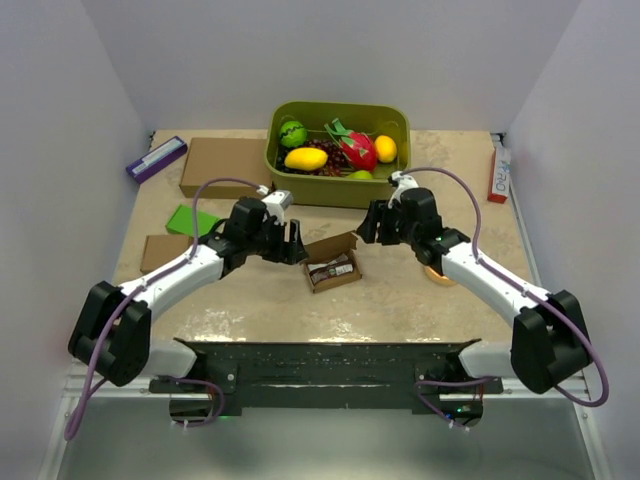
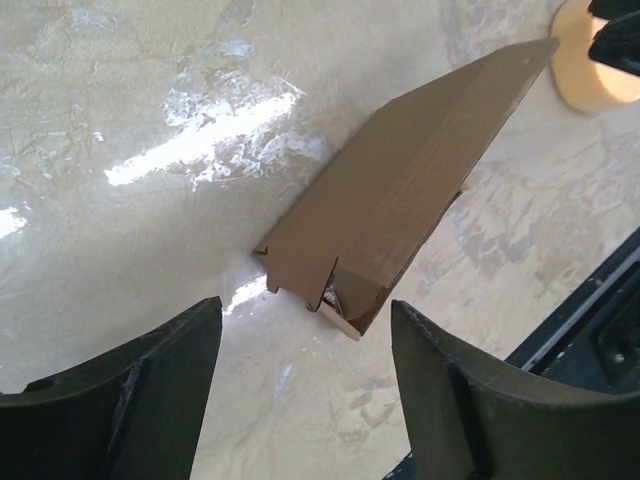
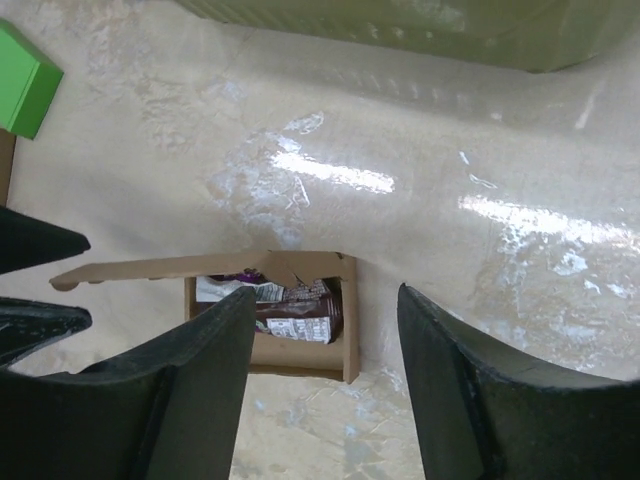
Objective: Fold the paper box
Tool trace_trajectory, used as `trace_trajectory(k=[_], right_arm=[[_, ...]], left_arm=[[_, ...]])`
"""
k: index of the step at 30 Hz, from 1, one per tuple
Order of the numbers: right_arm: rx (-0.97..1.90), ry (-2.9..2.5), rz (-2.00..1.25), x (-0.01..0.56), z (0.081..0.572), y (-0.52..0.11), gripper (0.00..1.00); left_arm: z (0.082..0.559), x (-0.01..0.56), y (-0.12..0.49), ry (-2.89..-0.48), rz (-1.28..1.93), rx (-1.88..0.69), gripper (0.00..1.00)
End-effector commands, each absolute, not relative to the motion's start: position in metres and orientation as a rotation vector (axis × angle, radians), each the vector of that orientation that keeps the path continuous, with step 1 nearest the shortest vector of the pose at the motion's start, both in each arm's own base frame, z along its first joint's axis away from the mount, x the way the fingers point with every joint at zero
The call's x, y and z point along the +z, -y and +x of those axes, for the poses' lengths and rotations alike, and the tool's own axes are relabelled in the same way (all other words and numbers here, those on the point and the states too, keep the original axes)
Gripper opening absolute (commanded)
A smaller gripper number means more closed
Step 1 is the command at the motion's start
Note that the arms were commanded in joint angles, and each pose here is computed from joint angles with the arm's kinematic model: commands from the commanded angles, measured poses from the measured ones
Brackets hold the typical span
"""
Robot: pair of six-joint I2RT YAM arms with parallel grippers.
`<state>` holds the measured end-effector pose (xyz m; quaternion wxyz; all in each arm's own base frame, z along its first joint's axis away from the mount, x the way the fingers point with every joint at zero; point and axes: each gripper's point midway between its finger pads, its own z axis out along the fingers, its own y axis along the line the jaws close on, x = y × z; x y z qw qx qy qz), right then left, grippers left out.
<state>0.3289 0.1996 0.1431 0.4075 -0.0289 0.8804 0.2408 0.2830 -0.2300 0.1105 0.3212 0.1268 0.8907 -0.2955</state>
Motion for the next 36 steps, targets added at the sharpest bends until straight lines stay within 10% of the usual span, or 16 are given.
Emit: trace_trajectory(k=[1,36], right_arm=[[0.629,-2.085,-0.336,0.162,0.335,-0.215,0.59],[0.642,-1.995,-0.701,0.133,0.352,-0.25,0.36]], left_arm=[[0.301,0.125,0.233,-2.263,0.442,-0.649,0.67],[0.303,0.107,0.246,-2.277,0.573,-0.456,0.15]])
